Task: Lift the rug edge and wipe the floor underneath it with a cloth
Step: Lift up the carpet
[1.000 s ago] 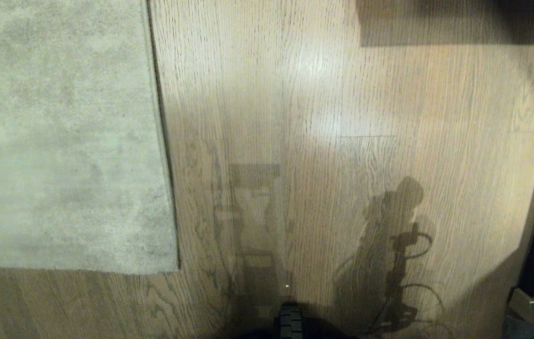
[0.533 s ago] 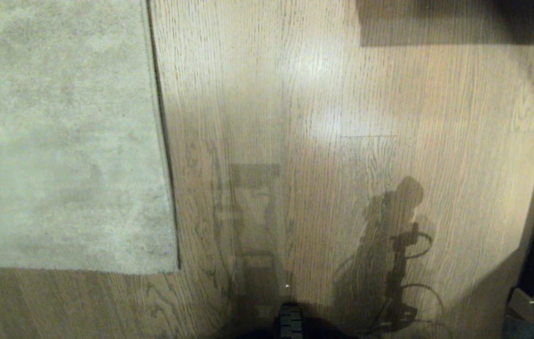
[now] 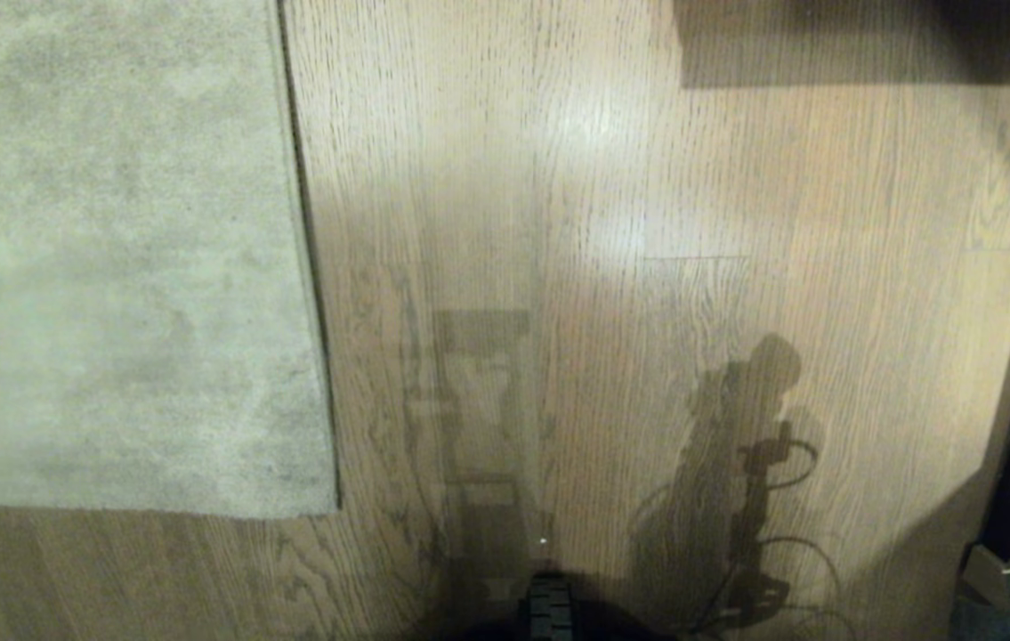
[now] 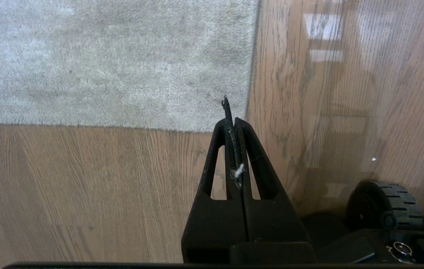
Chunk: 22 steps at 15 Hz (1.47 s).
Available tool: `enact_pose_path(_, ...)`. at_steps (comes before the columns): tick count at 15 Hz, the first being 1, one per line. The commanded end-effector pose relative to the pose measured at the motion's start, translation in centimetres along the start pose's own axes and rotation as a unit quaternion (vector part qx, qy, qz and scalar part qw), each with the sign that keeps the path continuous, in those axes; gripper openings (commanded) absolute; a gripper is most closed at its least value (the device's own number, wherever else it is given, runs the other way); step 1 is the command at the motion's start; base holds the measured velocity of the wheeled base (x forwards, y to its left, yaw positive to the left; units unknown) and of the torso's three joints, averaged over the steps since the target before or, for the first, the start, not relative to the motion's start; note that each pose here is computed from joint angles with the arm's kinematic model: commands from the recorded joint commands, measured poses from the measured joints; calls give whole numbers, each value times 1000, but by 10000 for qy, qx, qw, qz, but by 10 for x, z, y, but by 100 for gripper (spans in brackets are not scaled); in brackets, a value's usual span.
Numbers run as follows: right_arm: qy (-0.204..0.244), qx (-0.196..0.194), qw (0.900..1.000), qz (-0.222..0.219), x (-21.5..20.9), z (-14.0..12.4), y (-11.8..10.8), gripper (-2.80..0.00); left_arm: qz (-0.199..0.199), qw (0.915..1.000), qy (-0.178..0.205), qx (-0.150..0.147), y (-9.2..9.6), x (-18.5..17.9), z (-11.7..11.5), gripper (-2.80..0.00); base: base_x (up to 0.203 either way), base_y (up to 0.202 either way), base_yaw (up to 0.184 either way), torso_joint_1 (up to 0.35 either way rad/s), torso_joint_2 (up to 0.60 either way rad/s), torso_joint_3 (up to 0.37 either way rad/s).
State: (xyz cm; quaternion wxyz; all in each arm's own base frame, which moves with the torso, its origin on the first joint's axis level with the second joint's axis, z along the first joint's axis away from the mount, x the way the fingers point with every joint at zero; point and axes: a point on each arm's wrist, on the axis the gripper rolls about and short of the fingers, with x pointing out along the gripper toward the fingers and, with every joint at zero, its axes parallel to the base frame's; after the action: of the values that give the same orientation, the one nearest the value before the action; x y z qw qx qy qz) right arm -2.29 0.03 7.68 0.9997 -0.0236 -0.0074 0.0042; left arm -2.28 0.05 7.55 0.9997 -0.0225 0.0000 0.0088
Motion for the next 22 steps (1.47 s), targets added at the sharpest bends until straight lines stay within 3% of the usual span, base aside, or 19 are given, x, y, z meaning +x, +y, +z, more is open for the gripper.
enact_pose_path(1, 4, -3, 10000, 3, 0, 0, 0, -280, 3, 10000, -10, -5, 0, 0, 0, -280, 0, 0, 0, 0, 0, 0)
enact_pose_path(5, 4, -3, 10000, 3, 0, 0, 0, -280, 14, 10000, -55, -76, 0, 0, 1, -280, 0, 0, 0, 0, 0, 0)
enact_pose_path(7, 5, -3, 10000, -5, 0, 0, 0, -280, 10, 9995, -258, -182, -1, -3, 16, -280, 0, 0, 0, 0, 0, 0)
enact_pose_path(10, 4, -3, 10000, 3, 0, 0, 0, -280, 17, 9996, -215, -201, -1, -2, 32, -280, 0, 0, 0, 0, 0, 0)
enact_pose_path(16, 4, -3, 10000, 3, 0, 0, 0, -280, -62, 9984, 529, -171, -4, 30, 83, -280, 0, 0, 0, 0, 0, 0)
enact_pose_path(22, 4, -3, 10000, 0, 0, 0, 0, -280, -910, 9846, 1488, 70, -22, 99, 106, -280, 0, 0, 0, 0, 0, 0)
